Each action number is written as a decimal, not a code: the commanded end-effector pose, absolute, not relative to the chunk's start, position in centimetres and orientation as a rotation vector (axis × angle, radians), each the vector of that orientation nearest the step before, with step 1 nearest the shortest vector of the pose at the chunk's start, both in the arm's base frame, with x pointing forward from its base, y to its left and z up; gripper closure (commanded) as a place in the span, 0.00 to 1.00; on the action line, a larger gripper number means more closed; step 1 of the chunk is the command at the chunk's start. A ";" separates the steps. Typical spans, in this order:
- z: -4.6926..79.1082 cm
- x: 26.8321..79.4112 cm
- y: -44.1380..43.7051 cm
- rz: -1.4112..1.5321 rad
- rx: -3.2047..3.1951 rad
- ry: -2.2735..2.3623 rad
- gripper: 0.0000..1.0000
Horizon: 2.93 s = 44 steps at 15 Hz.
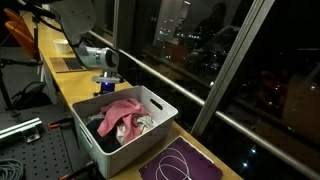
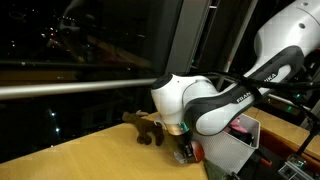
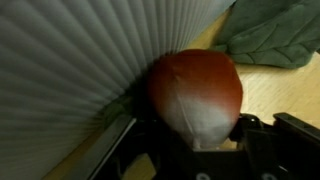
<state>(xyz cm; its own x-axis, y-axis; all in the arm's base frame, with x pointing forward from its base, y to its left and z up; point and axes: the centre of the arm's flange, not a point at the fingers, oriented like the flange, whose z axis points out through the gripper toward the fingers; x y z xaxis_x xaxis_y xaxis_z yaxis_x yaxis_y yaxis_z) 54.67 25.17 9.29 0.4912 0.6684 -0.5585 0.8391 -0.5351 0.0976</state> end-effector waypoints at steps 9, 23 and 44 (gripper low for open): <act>22.3 54.8 27.5 -0.450 2.413 1.266 0.96; 45.4 59.5 11.8 -0.119 2.546 0.879 0.96; 41.0 58.6 24.3 -0.122 2.518 1.003 0.00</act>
<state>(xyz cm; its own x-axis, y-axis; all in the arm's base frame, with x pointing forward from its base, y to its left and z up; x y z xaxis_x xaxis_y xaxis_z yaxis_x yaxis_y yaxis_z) 57.47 20.65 39.82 0.7489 0.6140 -0.2494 0.6607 -0.6627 0.3525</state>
